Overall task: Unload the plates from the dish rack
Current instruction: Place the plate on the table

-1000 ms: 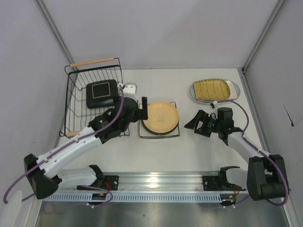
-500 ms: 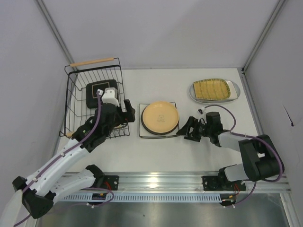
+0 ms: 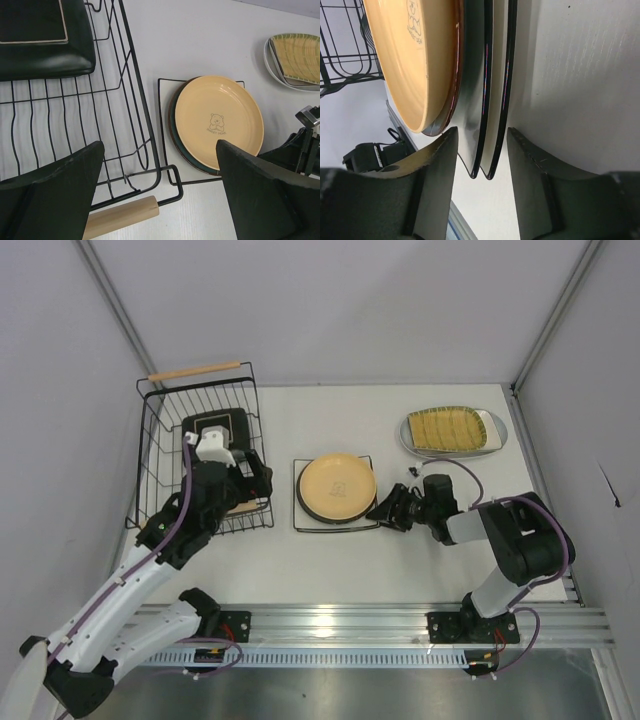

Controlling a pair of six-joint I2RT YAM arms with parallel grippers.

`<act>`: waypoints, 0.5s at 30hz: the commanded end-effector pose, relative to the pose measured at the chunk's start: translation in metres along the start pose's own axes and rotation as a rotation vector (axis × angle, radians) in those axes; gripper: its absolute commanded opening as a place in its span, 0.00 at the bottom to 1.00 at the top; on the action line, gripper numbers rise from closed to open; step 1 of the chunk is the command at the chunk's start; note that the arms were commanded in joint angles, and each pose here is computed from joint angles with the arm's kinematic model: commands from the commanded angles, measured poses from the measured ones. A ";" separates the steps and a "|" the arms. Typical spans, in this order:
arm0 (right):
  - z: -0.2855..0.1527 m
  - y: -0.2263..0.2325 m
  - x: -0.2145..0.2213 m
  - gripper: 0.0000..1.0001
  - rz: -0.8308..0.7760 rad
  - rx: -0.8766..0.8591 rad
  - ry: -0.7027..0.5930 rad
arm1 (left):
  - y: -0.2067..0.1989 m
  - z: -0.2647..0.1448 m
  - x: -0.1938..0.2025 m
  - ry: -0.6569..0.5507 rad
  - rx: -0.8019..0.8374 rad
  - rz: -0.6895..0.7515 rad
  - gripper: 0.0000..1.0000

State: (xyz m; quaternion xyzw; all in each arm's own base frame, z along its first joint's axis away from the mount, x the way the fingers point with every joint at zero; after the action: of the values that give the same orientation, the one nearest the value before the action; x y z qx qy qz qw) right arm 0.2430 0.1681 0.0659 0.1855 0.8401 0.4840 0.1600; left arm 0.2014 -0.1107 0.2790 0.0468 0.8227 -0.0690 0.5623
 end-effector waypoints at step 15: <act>-0.002 -0.007 -0.021 0.17 0.060 0.039 -0.098 | 0.008 -0.009 -0.011 -0.031 -0.005 -0.012 0.99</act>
State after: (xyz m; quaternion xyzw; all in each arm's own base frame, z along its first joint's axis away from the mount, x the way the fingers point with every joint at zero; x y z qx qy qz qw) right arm 0.2477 0.1642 0.0634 0.2258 0.8336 0.4820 0.1480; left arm 0.1999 -0.1045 0.2800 0.0396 0.8232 -0.0656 0.5625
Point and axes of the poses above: each gripper's point midway between its finger pads, its own z axis out along the fingers, its own y axis along the line the jaws close on, x = y × z, the point moved 7 cm from there along -z, back along the fingers, and after that the axes turned 14 degrees about z, right-handed, at the moved point
